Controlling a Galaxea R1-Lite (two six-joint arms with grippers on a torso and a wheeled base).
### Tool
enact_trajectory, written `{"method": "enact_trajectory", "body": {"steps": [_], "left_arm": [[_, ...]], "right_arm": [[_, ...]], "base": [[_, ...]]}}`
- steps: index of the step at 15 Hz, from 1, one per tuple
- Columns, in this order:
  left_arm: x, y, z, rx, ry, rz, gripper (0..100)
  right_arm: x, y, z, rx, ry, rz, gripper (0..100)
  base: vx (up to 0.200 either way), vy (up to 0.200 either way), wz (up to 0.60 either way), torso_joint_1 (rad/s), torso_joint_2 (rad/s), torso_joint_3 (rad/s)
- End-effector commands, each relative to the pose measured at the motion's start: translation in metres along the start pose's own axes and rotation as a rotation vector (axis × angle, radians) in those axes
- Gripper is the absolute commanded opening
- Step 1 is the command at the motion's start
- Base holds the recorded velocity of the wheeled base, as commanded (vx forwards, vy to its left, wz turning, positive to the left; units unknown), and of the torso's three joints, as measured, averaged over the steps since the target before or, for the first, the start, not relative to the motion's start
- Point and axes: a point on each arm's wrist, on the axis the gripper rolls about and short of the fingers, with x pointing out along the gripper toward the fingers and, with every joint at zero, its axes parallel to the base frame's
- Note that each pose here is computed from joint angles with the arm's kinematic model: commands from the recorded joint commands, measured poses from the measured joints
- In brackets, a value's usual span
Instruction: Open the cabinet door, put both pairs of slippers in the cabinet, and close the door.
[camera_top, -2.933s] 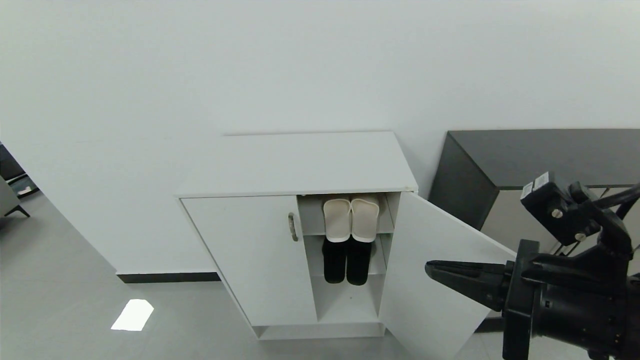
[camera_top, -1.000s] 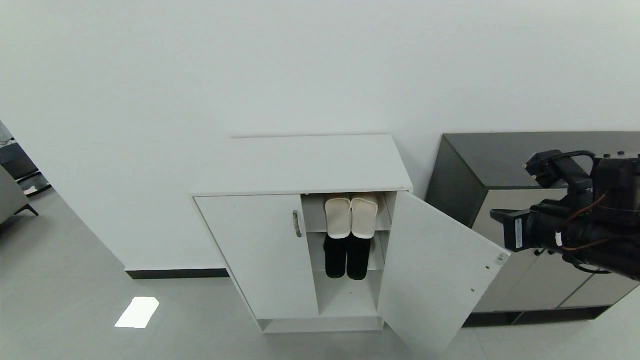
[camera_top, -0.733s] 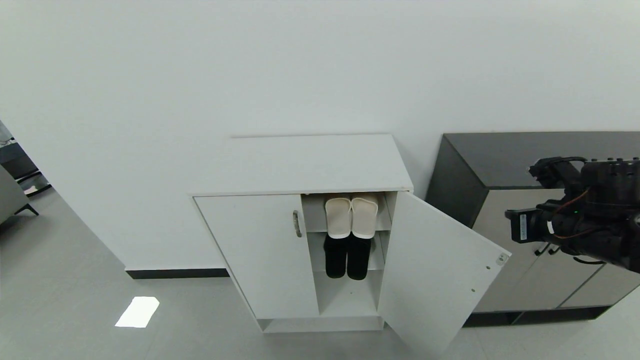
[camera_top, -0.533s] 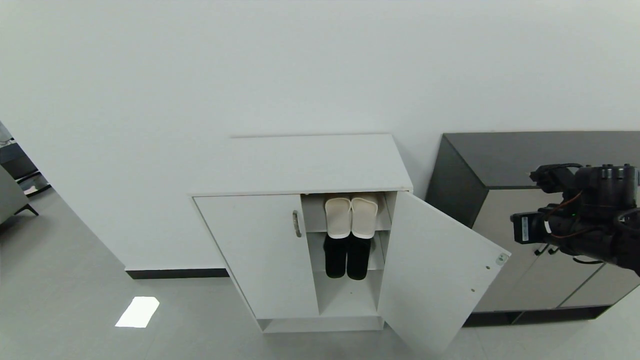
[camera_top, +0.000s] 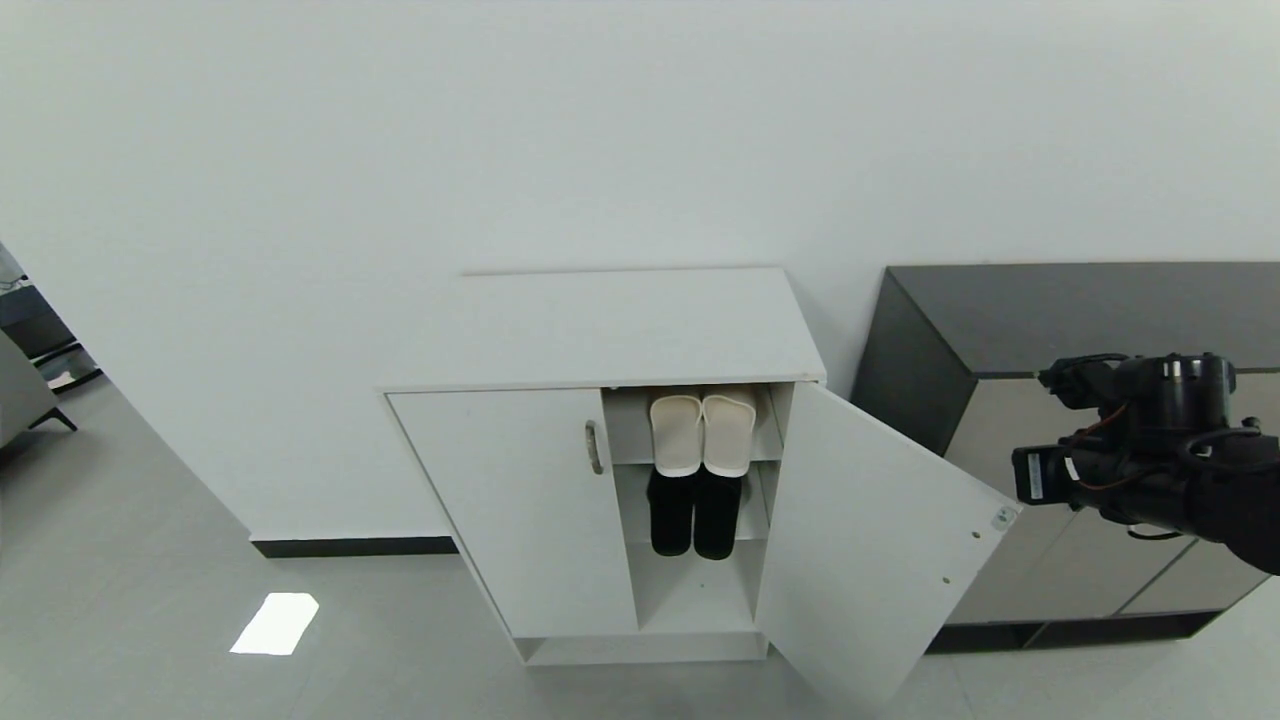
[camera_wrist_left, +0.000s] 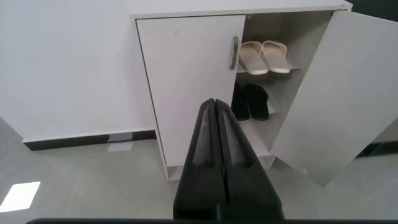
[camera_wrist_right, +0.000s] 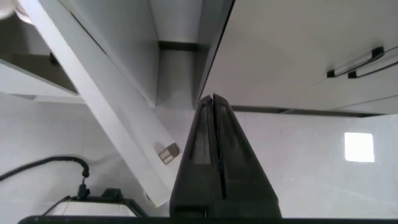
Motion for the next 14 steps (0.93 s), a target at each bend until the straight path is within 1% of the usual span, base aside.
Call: {"method": "enact_trajectory", "body": {"steps": [1,7,10,11,14], "left_arm": [[0.000,0.000,0.000,0.000,0.002,0.000,0],[0.000,0.000,0.000,0.000,0.002,0.000,0],[0.000,0.000,0.000,0.000,0.001,-0.001,0],[0.000,0.000,0.000,0.000,0.001,-0.001,0],[0.000,0.000,0.000,0.000,0.002,-0.001,0]], "right_arm": [[0.005,0.001,-0.005,-0.005,0.021,0.002,0],[0.006,0.005,-0.008,-0.015,0.033,0.016,0],[0.004,0.017,-0.011,-0.033,0.042,0.064,0],[-0.001,0.025,-0.012,-0.042,0.040,0.085,0],[-0.041,0.069,-0.006,-0.079,-0.020,0.237,0]], "base": [[0.000,0.000,0.00,0.000,0.00,0.000],[0.000,0.000,0.00,0.000,0.00,0.000],[0.000,0.000,0.00,0.000,0.00,0.000],[0.000,0.000,0.00,0.000,0.00,0.000],[0.000,0.000,0.00,0.000,0.00,0.000]]}}
